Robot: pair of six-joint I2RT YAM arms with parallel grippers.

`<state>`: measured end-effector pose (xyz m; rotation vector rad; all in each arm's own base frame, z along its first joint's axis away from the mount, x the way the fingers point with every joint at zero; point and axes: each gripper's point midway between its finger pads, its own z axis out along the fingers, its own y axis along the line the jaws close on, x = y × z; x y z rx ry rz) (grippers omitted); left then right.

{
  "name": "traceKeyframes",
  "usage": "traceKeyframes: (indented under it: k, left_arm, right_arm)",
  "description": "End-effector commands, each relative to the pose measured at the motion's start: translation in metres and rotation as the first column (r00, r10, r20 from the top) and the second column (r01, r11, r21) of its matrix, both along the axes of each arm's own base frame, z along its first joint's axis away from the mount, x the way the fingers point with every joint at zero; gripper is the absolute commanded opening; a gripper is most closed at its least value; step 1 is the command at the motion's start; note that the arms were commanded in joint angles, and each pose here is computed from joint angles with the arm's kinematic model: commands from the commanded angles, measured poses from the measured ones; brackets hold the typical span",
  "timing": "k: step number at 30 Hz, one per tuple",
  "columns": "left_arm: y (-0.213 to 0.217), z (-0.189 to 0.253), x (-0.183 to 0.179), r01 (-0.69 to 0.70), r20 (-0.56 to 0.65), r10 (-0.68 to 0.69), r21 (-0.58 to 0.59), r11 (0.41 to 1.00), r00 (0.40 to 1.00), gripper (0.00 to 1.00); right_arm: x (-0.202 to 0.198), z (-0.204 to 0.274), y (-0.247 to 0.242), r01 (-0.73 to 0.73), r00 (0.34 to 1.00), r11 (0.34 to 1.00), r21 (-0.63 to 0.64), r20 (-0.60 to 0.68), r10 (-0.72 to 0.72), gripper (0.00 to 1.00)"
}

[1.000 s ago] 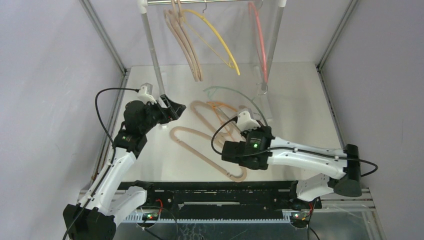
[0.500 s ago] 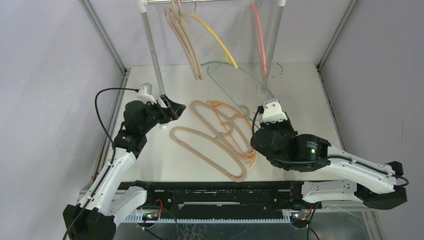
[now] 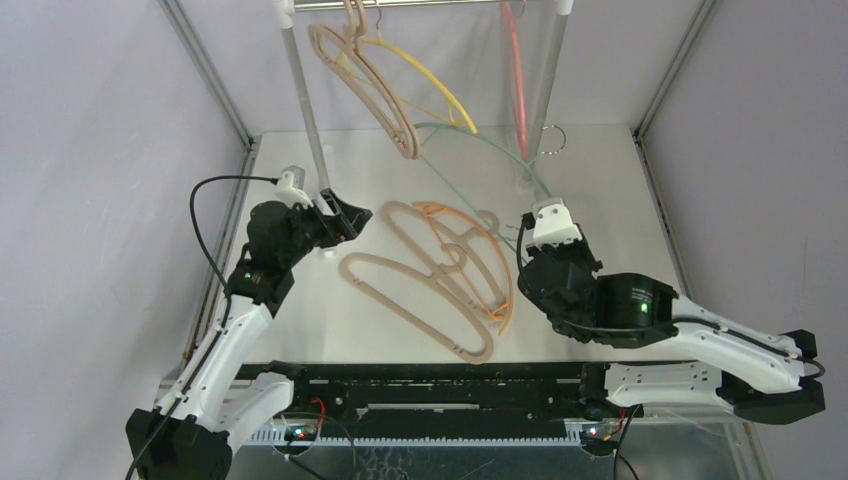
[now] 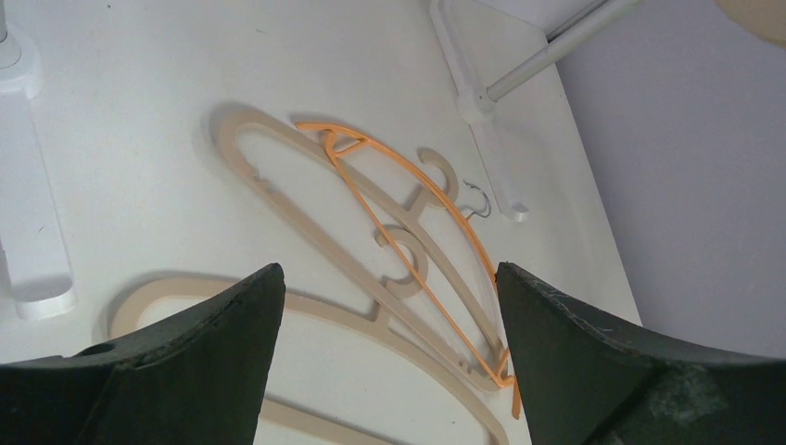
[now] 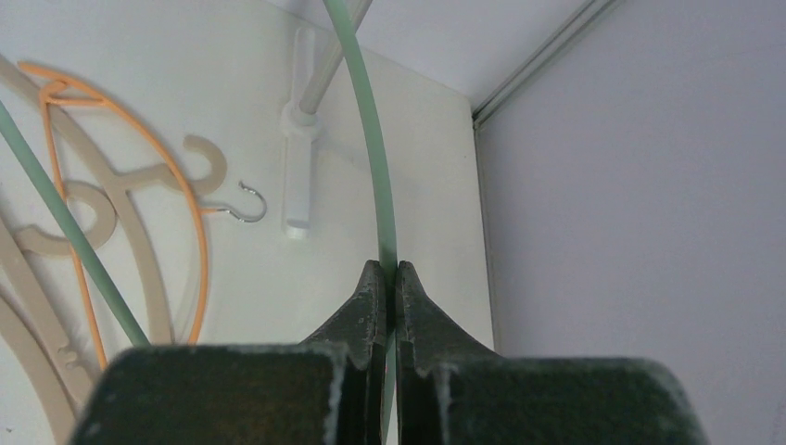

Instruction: Organize the hangers

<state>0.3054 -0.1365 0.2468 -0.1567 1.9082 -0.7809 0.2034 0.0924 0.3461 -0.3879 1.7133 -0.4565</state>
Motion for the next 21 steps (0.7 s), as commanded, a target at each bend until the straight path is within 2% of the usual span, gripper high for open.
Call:
traceKeyframes:
  k: [1,11,21]
  left_arm:
    - [-0.005,0.017,0.001,0.024,0.063,-0.023,-0.019,1.000,0.998,0.88]
    - [-0.005,0.011,0.002,0.020,0.050,-0.019,-0.014,1.000,0.999,0.88]
    - [-0.007,0.008,0.004,0.027,0.042,-0.026,-0.023,0.999,0.999,0.88]
  right_arm:
    - [0.000,-0.010,0.004,0.007,1.000,0.999,0.047,-0.020,-0.006,0.00]
    - [-0.004,-0.052,-0.005,0.059,0.993,0.995,-0.075,-0.098,-0.066,0.00]
    - [-0.003,-0.062,-0.021,0.154,0.983,0.976,-0.154,-0.078,-0.167,0.00]
